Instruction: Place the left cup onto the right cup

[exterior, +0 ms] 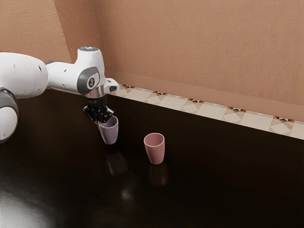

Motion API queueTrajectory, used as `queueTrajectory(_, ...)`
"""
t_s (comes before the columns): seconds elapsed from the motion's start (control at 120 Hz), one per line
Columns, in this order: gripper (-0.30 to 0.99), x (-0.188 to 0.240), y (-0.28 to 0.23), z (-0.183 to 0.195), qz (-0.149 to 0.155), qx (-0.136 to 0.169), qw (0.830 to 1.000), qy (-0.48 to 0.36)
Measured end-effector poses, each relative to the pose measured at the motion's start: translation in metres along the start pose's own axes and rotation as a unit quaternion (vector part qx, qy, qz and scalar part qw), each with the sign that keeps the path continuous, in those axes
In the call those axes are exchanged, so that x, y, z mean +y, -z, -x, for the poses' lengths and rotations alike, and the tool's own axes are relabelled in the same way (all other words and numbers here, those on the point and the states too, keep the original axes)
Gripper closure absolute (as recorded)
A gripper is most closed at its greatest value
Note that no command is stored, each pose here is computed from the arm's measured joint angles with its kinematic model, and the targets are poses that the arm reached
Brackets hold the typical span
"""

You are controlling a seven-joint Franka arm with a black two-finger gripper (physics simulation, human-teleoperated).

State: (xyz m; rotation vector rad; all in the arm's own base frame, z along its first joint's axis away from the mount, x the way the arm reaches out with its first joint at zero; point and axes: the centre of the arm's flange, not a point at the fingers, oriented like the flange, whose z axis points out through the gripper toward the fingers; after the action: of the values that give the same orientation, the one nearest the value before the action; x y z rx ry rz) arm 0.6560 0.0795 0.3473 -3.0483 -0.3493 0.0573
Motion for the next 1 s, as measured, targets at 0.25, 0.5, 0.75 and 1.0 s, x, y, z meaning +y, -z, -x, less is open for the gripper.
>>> queueTrajectory(0.25,0.78,0.008,0.027,0.002,0.005,0.02,1.0,-0.004)
queueTrajectory(0.5,0.79,0.044,0.068,-0.004,0.013,0.055,0.998,-0.028)
queueTrajectory(0.75,0.79,0.072,0.106,-0.007,0.021,0.078,0.996,-0.044)
queueTrajectory(1.0,0.79,0.093,0.112,-0.003,0.027,0.076,0.995,-0.054)
